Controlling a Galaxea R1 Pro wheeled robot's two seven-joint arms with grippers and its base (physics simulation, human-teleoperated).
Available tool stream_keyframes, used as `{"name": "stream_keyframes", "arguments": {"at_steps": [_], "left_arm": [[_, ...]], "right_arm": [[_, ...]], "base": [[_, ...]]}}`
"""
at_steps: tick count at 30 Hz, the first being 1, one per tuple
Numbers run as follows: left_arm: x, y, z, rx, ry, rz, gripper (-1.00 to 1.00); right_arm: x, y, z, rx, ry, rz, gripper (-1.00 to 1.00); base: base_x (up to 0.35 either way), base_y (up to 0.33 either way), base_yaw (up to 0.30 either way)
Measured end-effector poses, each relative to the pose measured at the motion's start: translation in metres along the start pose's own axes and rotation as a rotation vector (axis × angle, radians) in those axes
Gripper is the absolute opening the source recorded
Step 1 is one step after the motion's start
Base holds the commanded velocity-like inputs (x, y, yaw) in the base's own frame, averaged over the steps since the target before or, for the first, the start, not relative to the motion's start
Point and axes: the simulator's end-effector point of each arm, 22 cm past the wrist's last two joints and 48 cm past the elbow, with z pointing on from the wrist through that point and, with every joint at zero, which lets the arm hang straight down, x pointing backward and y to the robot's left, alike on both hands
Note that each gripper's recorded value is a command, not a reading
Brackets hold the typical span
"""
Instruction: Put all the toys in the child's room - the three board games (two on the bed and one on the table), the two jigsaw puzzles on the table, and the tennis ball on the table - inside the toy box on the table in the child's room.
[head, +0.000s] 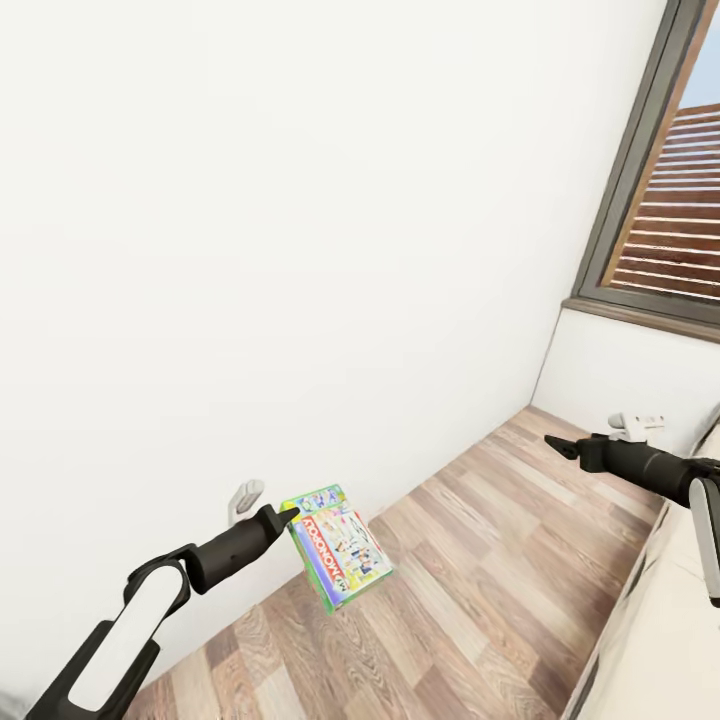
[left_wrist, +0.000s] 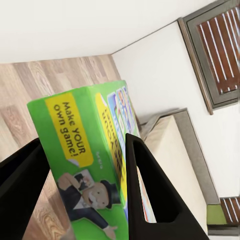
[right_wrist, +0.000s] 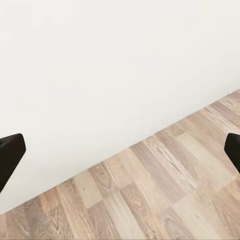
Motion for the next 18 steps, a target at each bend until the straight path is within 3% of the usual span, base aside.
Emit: {"name": "stream_keyframes", "arguments": {"at_steps": [14,16,18], "left_arm": [[-0.008,-0.014,-0.007,-0.014,-0.001,0.001,-1.0],[-0.009,-0.015,-0.008,-0.016,-0.001,0.0,-1.0],[-0.011,-0.016,-0.009,-0.019,-0.002,-0.001,-1.0]], "right_arm": [[-0.018,0.003,-0.009,-0.004,0.001,-0.001,1.0],[-0.014,0.014,-0.011,-0.058,0.01,-0.003,1.0],[-0.007,0.041,-0.017,-0.185,0.024,-0.007,1.0]], "base": [[0.0,0.0,0.296],[0.0,0.0,0.298],[0.0,0.0,0.298]]}}
